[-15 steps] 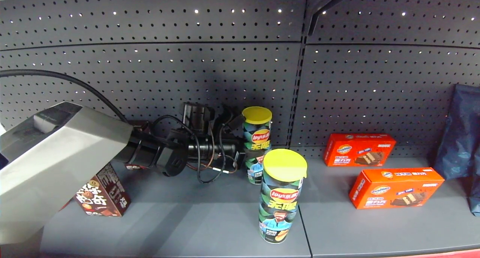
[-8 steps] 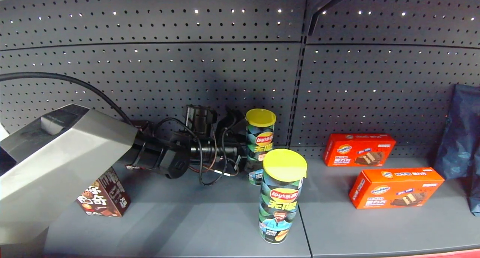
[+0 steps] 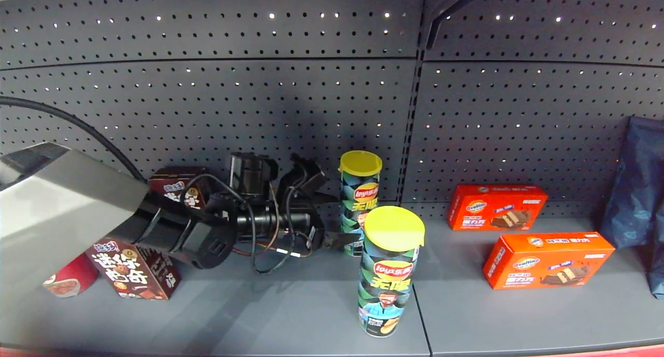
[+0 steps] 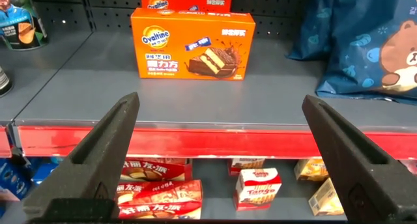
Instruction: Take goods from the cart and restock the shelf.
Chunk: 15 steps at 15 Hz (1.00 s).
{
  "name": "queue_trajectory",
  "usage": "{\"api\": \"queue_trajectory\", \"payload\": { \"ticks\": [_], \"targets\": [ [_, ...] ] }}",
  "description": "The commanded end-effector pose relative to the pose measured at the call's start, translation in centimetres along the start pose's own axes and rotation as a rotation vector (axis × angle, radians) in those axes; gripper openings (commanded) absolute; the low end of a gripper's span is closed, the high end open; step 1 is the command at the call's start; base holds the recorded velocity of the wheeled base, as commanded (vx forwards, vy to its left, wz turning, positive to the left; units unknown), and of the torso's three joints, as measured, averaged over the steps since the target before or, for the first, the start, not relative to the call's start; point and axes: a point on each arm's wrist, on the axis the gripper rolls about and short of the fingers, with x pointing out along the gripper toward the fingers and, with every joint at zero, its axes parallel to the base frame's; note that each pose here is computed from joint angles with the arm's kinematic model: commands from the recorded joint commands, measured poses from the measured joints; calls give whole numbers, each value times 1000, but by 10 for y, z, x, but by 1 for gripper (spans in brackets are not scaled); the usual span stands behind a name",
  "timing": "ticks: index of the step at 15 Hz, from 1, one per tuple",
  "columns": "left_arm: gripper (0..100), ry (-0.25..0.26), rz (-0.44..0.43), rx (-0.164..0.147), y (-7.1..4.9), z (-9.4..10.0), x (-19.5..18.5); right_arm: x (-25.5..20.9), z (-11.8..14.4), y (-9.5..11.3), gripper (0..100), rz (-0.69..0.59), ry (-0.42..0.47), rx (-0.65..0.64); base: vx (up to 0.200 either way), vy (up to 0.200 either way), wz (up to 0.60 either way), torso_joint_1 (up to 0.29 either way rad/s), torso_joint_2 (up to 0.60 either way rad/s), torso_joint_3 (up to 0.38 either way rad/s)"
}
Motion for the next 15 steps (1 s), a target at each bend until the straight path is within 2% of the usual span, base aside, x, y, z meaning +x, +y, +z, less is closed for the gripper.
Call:
{"api": "queue_trajectory", "payload": {
  "ticks": [1,2,3,4,5,6,7,8,9,10,11,12,13,15],
  "targets": [
    [100,-33,52,14,-7,8,-34,0,0,0,100,1,1,1,0,0,0,0,0,0],
    [100,-57,88,27,-13,11,-57,0,0,0,100,15,4,2,0,0,0,0,0,0],
    [100,-61,102,27,-18,13,-65,0,0,1,100,42,7,2,0,0,0,0,0,0],
    [100,-49,155,17,-30,15,-79,-1,0,1,100,67,15,8,0,0,0,0,0,0],
    [100,-42,235,-22,-45,19,-93,-1,0,2,100,73,16,10,0,0,0,0,0,0],
    [100,-47,262,-40,-55,21,-98,-1,0,2,100,73,16,11,0,0,0,0,0,0],
    [100,-74,349,-88,-78,31,-112,-2,9,1,100,75,-4,11,0,0,0,0,0,0],
    [100,-82,408,-111,-88,36,-118,0,38,-1,100,92,-5,12,0,0,0,0,0,0],
    [100,-80,449,-122,-92,37,-119,6,60,-2,100,120,27,17,0,0,0,0,0,0],
    [100,-53,525,-131,-96,33,-120,24,99,-2,100,217,81,48,0,0,0,0,0,0],
    [100,-34,552,-130,-97,29,-121,43,118,0,100,320,126,53,0,0,0,0,0,0],
    [100,-27,560,-130,-97,27,-121,57,125,2,100,370,167,51,0,0,0,0,0,0],
    [100,-5,579,-138,-99,21,-122,83,130,7,100,437,251,35,0,0,0,0,0,0],
    [100,9,609,-144,-98,16,-123,116,114,20,100,442,435,10,0,0,0,0,0,0]
  ]
}}
